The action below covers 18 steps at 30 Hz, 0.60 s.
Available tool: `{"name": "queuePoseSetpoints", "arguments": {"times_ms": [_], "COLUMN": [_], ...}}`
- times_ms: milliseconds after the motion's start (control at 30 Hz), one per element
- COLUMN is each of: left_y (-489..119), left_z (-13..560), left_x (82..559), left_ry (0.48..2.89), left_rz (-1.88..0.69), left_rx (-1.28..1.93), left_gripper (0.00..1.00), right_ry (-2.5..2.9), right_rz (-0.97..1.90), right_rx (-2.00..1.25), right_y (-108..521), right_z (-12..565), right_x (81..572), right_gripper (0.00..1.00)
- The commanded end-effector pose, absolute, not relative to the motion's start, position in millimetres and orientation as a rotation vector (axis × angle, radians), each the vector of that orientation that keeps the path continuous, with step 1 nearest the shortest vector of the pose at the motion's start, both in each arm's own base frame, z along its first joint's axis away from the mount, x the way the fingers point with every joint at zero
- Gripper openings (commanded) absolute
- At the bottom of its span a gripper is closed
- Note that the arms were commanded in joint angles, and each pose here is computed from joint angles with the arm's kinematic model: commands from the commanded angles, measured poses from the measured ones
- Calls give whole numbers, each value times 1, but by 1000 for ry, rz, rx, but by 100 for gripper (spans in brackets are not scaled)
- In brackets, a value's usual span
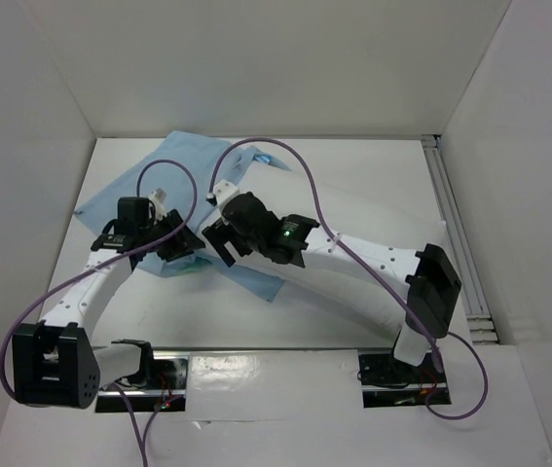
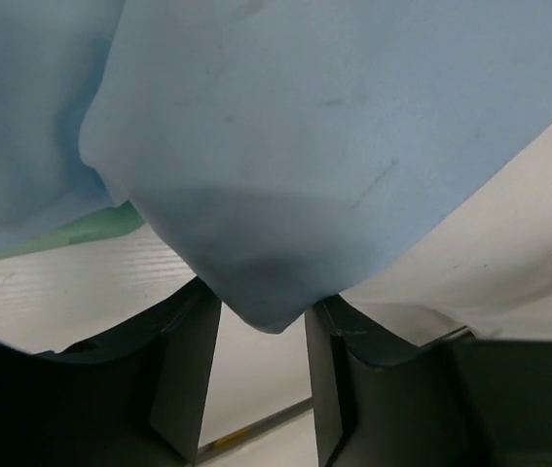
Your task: Put the pillow into the pillowcase
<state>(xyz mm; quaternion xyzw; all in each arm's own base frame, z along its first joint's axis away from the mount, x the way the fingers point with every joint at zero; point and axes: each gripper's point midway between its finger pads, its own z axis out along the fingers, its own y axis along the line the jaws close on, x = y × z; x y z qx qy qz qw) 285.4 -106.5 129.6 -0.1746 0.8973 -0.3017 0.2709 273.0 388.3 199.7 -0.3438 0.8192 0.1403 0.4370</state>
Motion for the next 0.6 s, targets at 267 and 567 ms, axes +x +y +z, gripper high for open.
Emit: {"name": "queuePoseSetpoints", "arguments": {"times_ms": [267,567], "left_y": [-101,-134], "left_z": [149,232], "left_x": [310,305], "left_ry": [2363,2285], "left_rz": [-761,-1023], "left_rx": [-438,-206], "left_gripper": [0,0], "right_ry": [2105,2130], "right_rz": [212,-74], "right_rx": [-836,-397], "right_y": [391,313], "right_z": [140,178], "right_x": [299,416], "right_gripper": [91,0]}}
